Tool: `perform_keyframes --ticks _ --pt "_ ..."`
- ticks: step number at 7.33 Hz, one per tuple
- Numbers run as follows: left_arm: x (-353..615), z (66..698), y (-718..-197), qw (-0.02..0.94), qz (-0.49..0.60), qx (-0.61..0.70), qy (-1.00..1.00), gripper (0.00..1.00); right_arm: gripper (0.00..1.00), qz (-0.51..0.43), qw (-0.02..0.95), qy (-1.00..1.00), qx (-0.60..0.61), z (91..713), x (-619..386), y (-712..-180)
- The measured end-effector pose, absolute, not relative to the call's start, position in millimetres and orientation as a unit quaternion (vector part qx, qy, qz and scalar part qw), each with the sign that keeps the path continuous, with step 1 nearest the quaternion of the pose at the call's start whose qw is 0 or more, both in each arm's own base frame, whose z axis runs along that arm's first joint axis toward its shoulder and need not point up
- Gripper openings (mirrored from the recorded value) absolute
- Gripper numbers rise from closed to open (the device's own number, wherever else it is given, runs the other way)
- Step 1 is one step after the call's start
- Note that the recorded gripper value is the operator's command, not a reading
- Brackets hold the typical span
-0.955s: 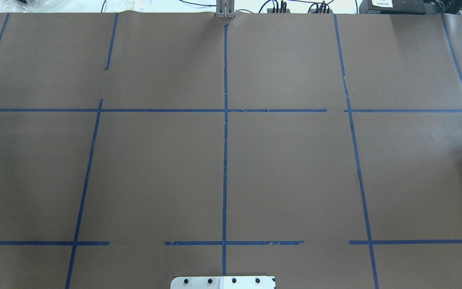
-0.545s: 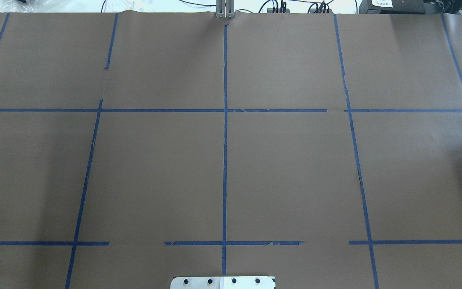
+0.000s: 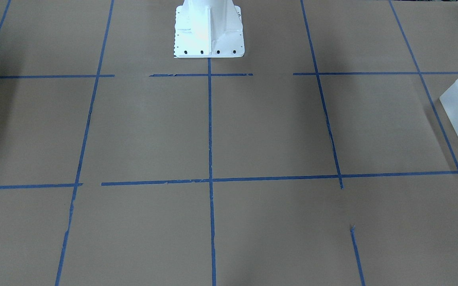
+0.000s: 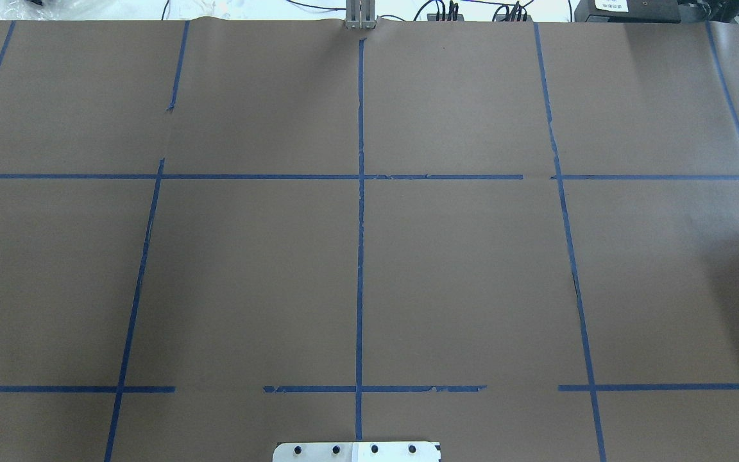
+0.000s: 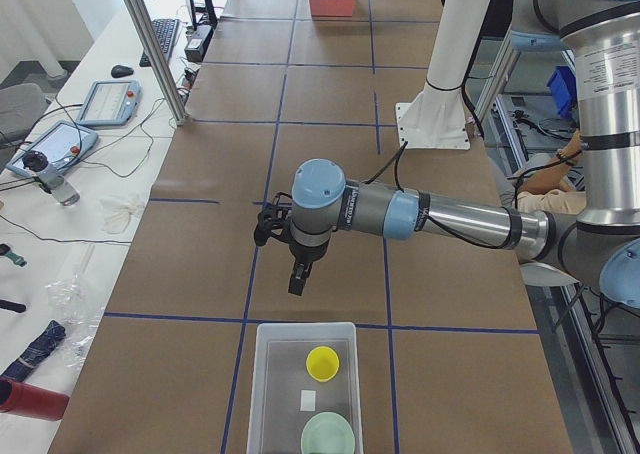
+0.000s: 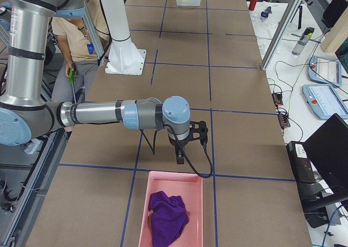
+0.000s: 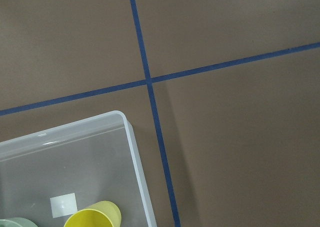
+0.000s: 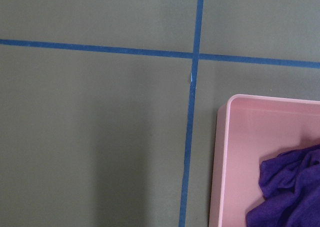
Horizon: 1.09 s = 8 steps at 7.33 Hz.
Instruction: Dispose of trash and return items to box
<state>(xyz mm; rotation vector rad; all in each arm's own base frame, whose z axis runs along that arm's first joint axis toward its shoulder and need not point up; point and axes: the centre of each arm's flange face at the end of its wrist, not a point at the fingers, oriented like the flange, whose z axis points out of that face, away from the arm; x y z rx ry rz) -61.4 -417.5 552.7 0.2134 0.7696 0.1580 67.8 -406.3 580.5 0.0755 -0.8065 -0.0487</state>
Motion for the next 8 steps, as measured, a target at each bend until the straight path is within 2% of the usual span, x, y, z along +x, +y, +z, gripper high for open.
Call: perform_keyframes --ticks 3,8 --pt "-63.2 567.8 -415.0 0.920 0.077 0.080 0.376 1.00 1.00 -0.028 0.919 -0.393 0.022 548.1 58.8 -400.6" --pt "-77.4 580.1 -408.4 0.918 0.062 0.087 0.381 1.00 1.00 -0.049 0.921 -0.386 0.008 554.1 39.7 -401.3"
